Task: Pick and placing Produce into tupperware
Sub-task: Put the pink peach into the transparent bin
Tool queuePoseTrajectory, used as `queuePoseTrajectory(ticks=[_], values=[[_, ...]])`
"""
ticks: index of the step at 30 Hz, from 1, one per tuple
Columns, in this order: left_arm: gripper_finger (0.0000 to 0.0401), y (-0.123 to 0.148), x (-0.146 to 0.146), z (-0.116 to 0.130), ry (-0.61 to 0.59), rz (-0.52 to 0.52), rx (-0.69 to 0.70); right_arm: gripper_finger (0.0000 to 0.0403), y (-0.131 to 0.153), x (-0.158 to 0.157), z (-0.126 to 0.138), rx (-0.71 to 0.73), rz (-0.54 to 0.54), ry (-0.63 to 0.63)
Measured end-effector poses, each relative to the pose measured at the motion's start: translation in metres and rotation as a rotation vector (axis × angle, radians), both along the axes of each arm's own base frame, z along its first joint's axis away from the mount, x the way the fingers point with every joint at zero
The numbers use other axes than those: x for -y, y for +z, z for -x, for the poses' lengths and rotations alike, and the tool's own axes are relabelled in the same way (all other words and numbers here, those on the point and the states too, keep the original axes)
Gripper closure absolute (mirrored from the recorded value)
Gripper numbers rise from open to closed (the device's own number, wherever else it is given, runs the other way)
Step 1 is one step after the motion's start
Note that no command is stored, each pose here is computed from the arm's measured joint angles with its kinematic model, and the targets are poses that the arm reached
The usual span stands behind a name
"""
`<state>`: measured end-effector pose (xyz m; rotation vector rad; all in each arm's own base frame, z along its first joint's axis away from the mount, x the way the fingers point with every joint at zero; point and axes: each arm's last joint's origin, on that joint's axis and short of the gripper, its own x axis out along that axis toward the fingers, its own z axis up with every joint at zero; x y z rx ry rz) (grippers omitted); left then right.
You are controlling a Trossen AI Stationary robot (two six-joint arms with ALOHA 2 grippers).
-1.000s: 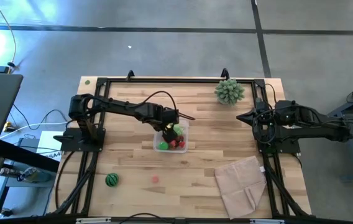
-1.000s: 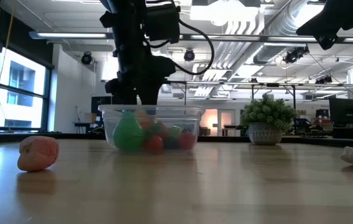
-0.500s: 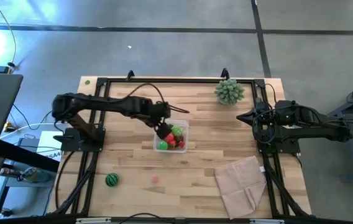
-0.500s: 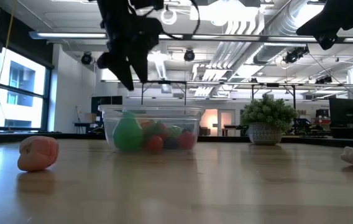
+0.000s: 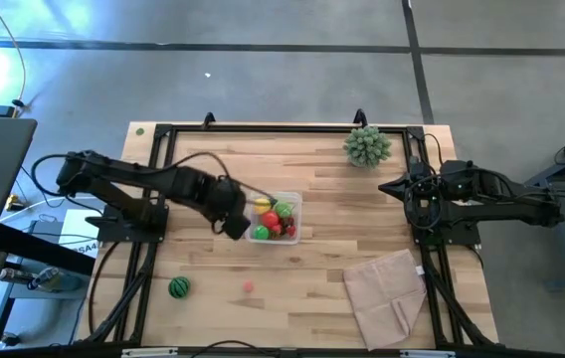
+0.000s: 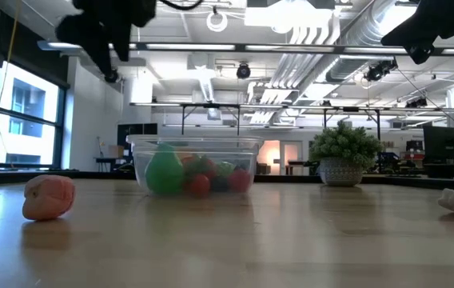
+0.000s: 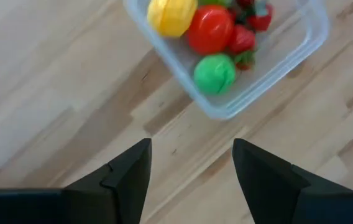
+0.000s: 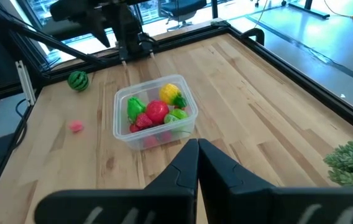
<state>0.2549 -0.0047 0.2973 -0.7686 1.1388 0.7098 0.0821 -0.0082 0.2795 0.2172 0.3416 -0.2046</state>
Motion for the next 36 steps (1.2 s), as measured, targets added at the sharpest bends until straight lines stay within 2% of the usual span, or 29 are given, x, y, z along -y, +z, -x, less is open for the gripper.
queuePoseTrajectory(ticks=[7, 13, 18, 24, 30, 36], values=[[0.0192, 0.002, 0.046, 0.021, 0.086, -0.034, -0.059, 0.0402, 0.000, 0.000, 0.000, 0.000, 0.000, 0.000], [0.0192, -0.003, 0.075, 0.035, 0.266, 0.002, -0.077, 0.0402, 0.000, 0.000, 0.000, 0.000, 0.000, 0.000], [0.0192, -0.019, 0.091, 0.036, 0.256, 0.017, -0.021, 0.0402, 0.000, 0.000, 0.000, 0.000, 0.000, 0.000], [0.0192, -0.048, 0.100, 0.024, 0.073, 0.025, 0.113, 0.0402, 0.000, 0.000, 0.000, 0.000, 0.000, 0.000], [0.0192, -0.081, 0.107, 0.016, -0.152, 0.111, 0.212, 0.0402, 0.000, 0.000, 0.000, 0.000, 0.000, 0.000], [0.0192, -0.100, 0.113, 0.006, -0.358, 0.101, 0.257, 0.0402, 0.000, 0.000, 0.000, 0.000, 0.000, 0.000]])
